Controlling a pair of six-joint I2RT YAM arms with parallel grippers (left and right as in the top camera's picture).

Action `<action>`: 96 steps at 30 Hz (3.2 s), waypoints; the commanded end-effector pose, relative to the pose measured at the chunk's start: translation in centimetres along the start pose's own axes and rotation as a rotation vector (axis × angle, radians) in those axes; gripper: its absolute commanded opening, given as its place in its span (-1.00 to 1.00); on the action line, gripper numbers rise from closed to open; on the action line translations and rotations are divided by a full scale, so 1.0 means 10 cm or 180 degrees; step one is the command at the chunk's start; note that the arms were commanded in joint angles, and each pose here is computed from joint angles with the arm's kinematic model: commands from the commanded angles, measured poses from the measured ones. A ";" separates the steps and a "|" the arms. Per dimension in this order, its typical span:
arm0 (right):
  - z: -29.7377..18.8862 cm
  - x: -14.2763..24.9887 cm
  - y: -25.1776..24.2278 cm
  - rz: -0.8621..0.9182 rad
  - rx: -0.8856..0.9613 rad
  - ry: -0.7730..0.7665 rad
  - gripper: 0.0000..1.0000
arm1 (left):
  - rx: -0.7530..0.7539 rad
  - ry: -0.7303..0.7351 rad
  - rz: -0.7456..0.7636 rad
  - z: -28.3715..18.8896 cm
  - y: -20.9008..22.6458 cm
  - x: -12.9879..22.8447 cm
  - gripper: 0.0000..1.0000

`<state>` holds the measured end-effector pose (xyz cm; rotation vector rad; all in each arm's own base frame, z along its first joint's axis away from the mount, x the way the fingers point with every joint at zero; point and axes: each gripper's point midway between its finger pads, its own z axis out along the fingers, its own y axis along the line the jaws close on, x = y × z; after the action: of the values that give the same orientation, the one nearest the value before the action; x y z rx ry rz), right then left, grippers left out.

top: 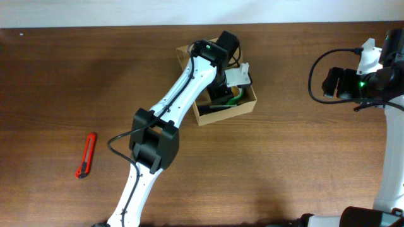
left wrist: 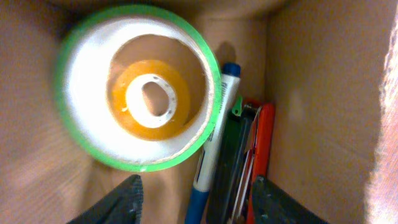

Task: Pack container
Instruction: 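Place the red stapler into the box with the left gripper, then move the left gripper to the yellow highlighter and grasp it, then carry the yellow highlighter into the box and lower it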

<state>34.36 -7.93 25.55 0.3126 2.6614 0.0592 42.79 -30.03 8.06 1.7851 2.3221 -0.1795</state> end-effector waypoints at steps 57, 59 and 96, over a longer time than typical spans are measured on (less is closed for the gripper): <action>0.02 0.00 -0.01 0.0032 -0.0009 0.0010 0.98 | -0.0269 0.0835 -0.3939 0.36 -0.80 3.20 -0.10; 0.02 0.00 -0.01 0.0031 -0.0011 0.0010 0.98 | -0.0282 0.0846 -0.3926 0.35 -0.80 3.21 -0.17; 0.02 -0.01 -0.01 0.0031 -0.0011 0.0002 0.97 | -0.1046 -0.0443 -0.1922 -2.02 0.89 1.61 -0.97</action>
<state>34.39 -7.94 25.46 0.3126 2.6618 0.0593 44.47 -5.85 24.58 0.6921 2.5829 0.0297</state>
